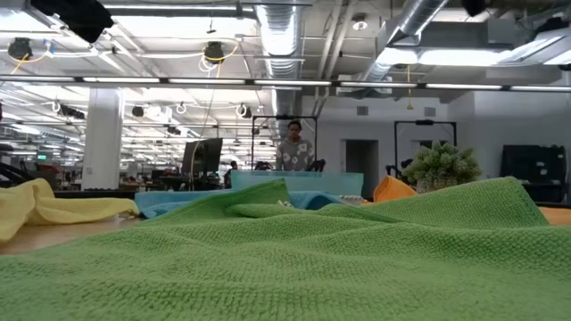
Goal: Roll microfiber towels into tight, uniform cylinder then place into a basket
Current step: Roll the green microfiber cloth
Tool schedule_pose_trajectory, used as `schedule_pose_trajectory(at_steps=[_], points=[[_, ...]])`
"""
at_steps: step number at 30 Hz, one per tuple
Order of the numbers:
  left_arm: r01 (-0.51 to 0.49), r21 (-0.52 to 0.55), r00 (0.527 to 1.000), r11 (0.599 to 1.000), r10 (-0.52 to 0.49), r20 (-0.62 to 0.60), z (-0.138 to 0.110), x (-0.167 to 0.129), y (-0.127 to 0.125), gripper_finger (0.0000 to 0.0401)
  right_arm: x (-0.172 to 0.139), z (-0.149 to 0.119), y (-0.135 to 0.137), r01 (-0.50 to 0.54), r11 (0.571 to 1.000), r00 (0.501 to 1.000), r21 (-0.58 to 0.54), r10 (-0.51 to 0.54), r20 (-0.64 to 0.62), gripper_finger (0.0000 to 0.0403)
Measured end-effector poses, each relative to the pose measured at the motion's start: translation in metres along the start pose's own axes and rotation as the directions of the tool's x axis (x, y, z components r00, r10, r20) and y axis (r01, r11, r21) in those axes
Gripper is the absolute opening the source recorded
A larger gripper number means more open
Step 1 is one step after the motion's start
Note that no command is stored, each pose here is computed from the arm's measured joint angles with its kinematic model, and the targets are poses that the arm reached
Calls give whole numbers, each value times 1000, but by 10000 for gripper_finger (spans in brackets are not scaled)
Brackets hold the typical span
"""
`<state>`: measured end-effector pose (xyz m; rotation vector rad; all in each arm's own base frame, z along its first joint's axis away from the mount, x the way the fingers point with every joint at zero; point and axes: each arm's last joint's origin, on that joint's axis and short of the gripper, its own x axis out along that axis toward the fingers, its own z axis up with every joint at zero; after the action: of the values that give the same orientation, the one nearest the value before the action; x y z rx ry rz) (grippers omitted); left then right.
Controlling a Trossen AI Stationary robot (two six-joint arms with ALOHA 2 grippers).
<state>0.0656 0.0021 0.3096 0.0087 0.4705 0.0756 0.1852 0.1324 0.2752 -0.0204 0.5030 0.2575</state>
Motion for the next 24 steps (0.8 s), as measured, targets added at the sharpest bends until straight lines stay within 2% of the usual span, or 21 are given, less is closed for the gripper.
schedule_pose_trajectory(at_steps=[7, 13, 16, 21, 24], points=[[0, -1, 1000, 1000, 0, 0, 0, 0, 0, 0, 13, -17, 34, -52, 988, 996, 145, 62, -62, 31], [0, -1, 1000, 1000, 0, -1, 0, 0, 0, 0, 25, -24, 59, -55, 986, 998, 160, 57, -11, 18], [0, -1, 1000, 1000, 0, -3, 0, 0, 0, 0, 34, -30, 67, -56, 977, 998, 207, 62, -21, 19], [0, 12, 1000, 1000, 0, -3, 0, 0, 0, 0, 61, -46, 69, 11, 954, 996, 301, 15, -83, 28], [-11, 8, 1000, 1000, 11, -3, 0, 0, 0, 0, 79, -53, 62, 65, 949, 993, 308, -30, -115, 29]])
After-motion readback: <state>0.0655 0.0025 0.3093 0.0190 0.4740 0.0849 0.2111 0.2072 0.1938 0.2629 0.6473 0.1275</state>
